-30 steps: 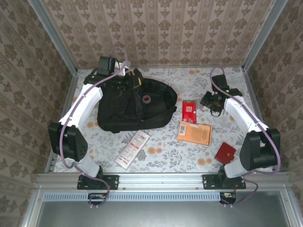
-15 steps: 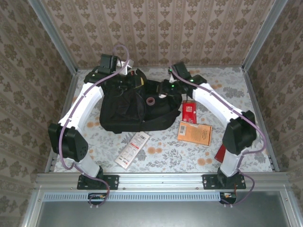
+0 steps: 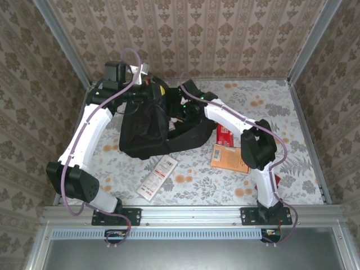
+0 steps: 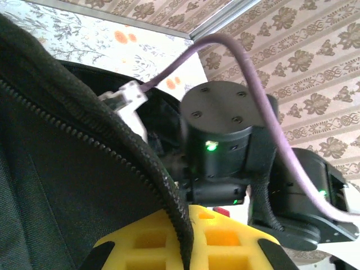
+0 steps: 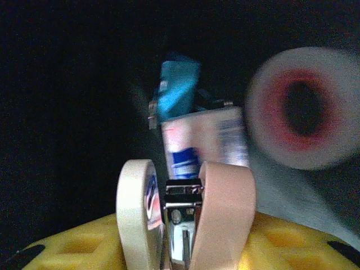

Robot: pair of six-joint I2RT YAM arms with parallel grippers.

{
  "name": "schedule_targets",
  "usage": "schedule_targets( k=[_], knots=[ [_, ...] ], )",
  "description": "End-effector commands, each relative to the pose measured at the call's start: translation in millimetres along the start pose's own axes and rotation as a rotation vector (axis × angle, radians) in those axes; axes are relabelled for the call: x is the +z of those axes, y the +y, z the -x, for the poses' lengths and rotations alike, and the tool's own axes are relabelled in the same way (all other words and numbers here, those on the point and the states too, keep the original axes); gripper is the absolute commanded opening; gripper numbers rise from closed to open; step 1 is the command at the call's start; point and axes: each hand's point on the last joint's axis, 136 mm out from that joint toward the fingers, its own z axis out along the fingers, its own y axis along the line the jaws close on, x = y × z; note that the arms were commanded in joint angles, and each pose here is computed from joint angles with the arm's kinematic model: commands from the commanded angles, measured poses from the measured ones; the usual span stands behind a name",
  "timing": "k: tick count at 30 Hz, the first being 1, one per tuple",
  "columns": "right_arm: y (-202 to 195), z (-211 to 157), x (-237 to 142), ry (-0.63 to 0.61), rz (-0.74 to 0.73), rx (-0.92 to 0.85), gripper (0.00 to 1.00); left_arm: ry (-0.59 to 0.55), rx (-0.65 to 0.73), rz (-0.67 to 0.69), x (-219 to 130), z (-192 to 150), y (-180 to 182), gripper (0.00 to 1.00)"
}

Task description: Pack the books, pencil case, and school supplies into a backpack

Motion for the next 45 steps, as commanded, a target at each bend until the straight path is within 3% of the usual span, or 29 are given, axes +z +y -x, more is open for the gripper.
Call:
schedule_targets(
  k=[1, 2, 4, 12, 20, 25, 32, 37, 45],
  knots=[
    [45.8, -4.0, -4.2, 0.024, 0.149, 0.006, 0.61, -0.068, 0.081, -0.091, -16.6, 14.8, -28.4, 0.0],
    [45.4, -4.0, -5.7, 0.023, 0.145, 0.006, 0.68, -0.071, 0.079, -0.091, -17.5, 15.6, -28.2, 0.0],
    [44.8, -4.3, -9.7, 0.018, 0.137, -0.007, 0.72, -0.07, 0.077, -0.092, -16.7, 15.5, -27.3, 0.0],
    [37.0, -1.1, -38.5, -0.042, 0.082, -0.092, 0.71, -0.082, 0.055, -0.052, -15.4, 18.8, -13.9, 0.0],
    [22.9, -4.1, -104.5, -0.177, 0.023, -0.254, 0.73, -0.145, -0.042, 0.088, -15.5, 34.1, 35.7, 0.0],
    [23.9, -35.0, -122.9, -0.156, 0.141, -0.358, 0.74, -0.19, -0.117, 0.135, -17.8, 47.8, 62.2, 0.0],
    [-5.2, -97.2, -95.7, 0.053, 0.247, -0.407, 0.72, -0.202, -0.146, 0.196, -19.5, 47.6, 86.7, 0.0],
    [-40.1, -118.7, -53.0, 0.163, 0.193, -0.395, 0.7, -0.178, -0.161, 0.206, -12.5, 38.6, 98.7, 0.0],
    [-63.4, -138.2, 8.0, 0.325, 0.181, -0.414, 0.66, -0.157, -0.169, 0.188, -8.9, 35.5, 101.1, 0.0]
  ],
)
